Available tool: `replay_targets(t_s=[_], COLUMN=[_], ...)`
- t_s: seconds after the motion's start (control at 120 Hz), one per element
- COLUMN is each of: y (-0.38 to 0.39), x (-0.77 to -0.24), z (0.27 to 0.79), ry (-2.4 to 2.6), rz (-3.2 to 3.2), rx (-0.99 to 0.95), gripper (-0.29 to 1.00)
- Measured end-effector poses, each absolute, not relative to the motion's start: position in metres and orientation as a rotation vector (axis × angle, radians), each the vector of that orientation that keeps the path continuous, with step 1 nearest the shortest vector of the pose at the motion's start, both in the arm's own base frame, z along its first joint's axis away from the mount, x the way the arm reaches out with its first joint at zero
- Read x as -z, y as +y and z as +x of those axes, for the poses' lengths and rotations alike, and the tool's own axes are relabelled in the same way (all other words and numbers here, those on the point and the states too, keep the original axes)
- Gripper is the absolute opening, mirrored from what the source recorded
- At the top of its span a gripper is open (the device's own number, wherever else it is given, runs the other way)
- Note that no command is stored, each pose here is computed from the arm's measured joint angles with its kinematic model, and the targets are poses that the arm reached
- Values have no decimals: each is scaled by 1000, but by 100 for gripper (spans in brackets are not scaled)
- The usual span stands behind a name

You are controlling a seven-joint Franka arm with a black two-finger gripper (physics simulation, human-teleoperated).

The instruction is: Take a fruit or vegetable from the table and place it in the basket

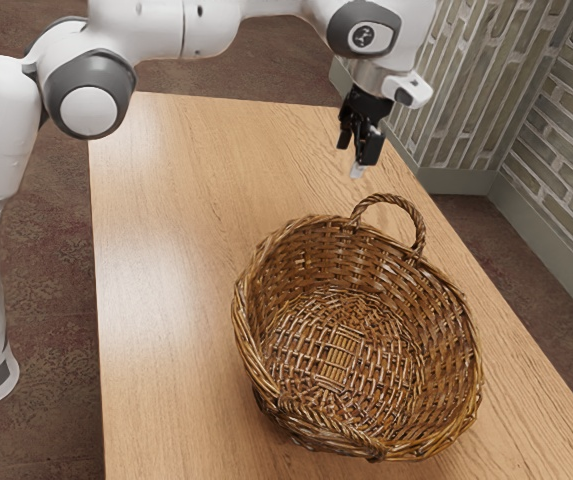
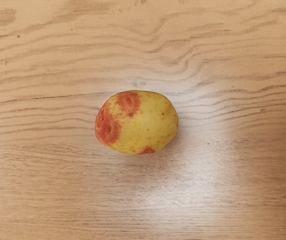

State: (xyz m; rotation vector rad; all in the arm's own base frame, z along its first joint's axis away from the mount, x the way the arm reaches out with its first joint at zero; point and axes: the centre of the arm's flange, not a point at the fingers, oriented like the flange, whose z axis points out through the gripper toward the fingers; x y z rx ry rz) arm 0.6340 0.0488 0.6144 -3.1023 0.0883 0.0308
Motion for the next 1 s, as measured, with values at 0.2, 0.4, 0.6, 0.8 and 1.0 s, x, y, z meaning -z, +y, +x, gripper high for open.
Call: replay_targets(t_s=[0.2, 0.4, 0.6, 0.8, 1.0], y=[51, 59, 77, 77, 77], x=[-574, -538, -498, -468, -451], z=[641, 642, 641, 649, 651], ry=[95, 90, 66, 83, 94], rz=[-3100, -3101, -3105, -3106, -3105], rx=[-84, -136, -200, -237, -261], gripper=[70, 70, 70, 70, 70])
